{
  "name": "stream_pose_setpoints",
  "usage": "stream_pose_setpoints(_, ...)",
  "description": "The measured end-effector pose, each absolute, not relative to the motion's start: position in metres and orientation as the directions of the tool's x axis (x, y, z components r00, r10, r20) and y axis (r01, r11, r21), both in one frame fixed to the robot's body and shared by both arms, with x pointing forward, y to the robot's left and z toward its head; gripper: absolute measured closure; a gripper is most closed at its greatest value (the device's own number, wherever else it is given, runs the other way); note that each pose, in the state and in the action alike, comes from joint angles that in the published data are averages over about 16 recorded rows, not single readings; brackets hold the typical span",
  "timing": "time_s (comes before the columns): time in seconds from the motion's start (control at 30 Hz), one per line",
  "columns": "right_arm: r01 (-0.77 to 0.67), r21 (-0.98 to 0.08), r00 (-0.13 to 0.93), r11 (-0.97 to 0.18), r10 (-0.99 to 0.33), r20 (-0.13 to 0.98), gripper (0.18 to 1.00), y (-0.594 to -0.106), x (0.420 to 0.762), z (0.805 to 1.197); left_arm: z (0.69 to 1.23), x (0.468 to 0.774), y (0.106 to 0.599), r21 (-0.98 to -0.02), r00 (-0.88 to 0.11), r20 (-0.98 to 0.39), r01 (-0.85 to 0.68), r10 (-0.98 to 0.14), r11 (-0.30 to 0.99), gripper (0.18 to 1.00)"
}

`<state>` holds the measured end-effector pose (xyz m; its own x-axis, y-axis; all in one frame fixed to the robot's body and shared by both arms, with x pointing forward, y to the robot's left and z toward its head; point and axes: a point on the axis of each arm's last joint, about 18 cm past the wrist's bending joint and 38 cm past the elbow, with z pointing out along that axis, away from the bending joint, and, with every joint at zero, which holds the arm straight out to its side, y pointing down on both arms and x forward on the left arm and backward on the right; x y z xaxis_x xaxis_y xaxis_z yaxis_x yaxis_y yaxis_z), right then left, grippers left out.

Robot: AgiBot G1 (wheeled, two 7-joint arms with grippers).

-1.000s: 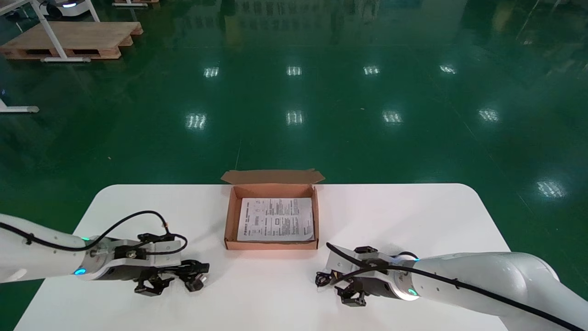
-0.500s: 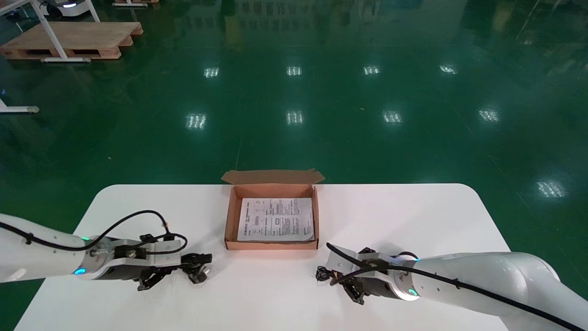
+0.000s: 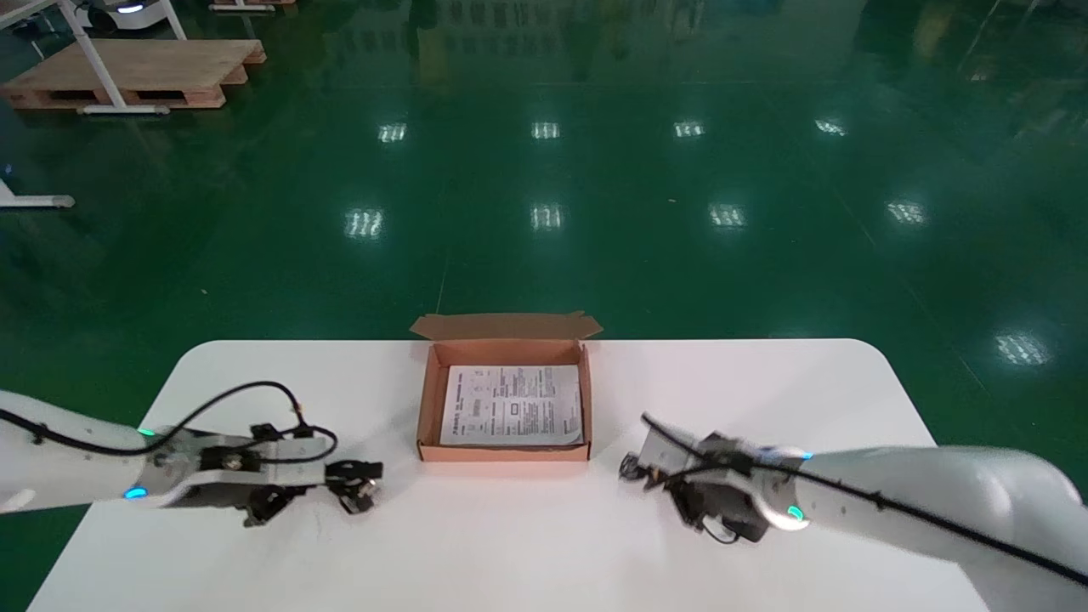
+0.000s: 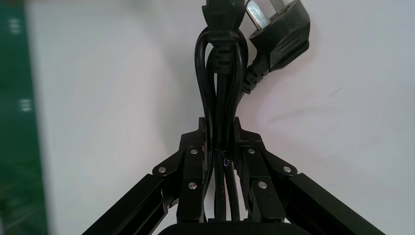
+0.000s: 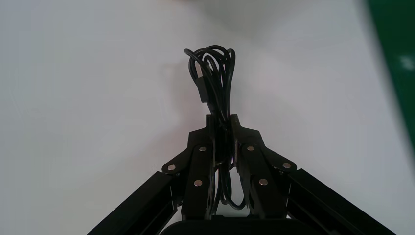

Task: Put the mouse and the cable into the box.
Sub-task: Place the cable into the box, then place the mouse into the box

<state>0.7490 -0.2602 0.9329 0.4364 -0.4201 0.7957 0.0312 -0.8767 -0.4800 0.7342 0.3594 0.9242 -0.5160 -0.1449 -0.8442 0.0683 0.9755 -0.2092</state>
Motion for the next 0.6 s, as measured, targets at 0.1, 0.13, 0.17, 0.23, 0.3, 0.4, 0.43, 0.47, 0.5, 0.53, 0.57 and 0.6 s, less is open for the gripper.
stream_pose_setpoints(0.1,0.032,-0.516,0.337,-0.856,-0.477,0.812,0.946,-0.280,0.753,0.977,0.944,0.737,0.350,-0.214,-0.476,-0.869,0.112,-0.136,0.970,0.911)
stream_pose_setpoints(0.13,0.037,-0.530,0.299,-0.847,-0.496,0.815,0.946,-0.286,0.754,0.995,0.950,0.738,0.345,-0.214,-0.462,-0.877,0.131,-0.132,0.968,0.911)
stream_pose_setpoints(0.17,0.044,-0.544,0.260,-0.838,-0.516,0.816,0.946,-0.292,0.754,1.013,0.956,0.739,0.339,-0.215,-0.449,-0.885,0.152,-0.127,0.965,0.911)
stream_pose_setpoints(0.23,0.067,-0.572,0.184,-0.817,-0.553,0.812,0.946,-0.302,0.751,1.050,0.967,0.742,0.324,-0.221,-0.424,-0.898,0.197,-0.120,0.955,0.912)
stream_pose_setpoints(0.3,0.095,-0.594,0.117,-0.799,-0.584,0.803,0.946,-0.310,0.747,1.084,0.975,0.745,0.307,-0.229,-0.405,-0.907,0.242,-0.117,0.943,0.912)
stream_pose_setpoints(0.4,0.148,-0.619,0.026,-0.771,-0.623,0.782,0.947,-0.319,0.737,1.133,0.982,0.750,0.274,-0.243,-0.382,-0.918,0.317,-0.112,0.917,0.913)
stream_pose_setpoints(0.43,0.165,-0.625,0.002,-0.763,-0.633,0.774,0.947,-0.321,0.733,1.147,0.984,0.752,0.263,-0.249,-0.377,-0.920,0.340,-0.111,0.907,0.913)
stream_pose_setpoints(0.47,0.180,-0.630,-0.018,-0.756,-0.643,0.766,0.947,-0.322,0.730,1.159,0.984,0.753,0.253,-0.253,-0.373,-0.921,0.360,-0.110,0.898,0.913)
stream_pose_setpoints(0.5,0.194,-0.634,-0.035,-0.748,-0.652,0.758,0.947,-0.323,0.726,1.170,0.984,0.754,0.244,-0.257,-0.371,-0.922,0.377,-0.109,0.890,0.913)
stream_pose_setpoints(0.53,0.206,-0.638,-0.049,-0.742,-0.659,0.751,0.947,-0.324,0.723,1.179,0.983,0.755,0.235,-0.261,-0.369,-0.923,0.393,-0.108,0.882,0.913)
stream_pose_setpoints(0.57,0.218,-0.641,-0.060,-0.736,-0.665,0.744,0.947,-0.324,0.721,1.187,0.983,0.756,0.227,-0.264,-0.369,-0.923,0.406,-0.107,0.875,0.913)
stream_pose_setpoints(0.6,0.227,-0.642,-0.069,-0.733,-0.669,0.740,0.947,-0.325,0.719,1.193,0.982,0.757,0.220,-0.266,-0.368,-0.924,0.417,-0.106,0.869,0.914)
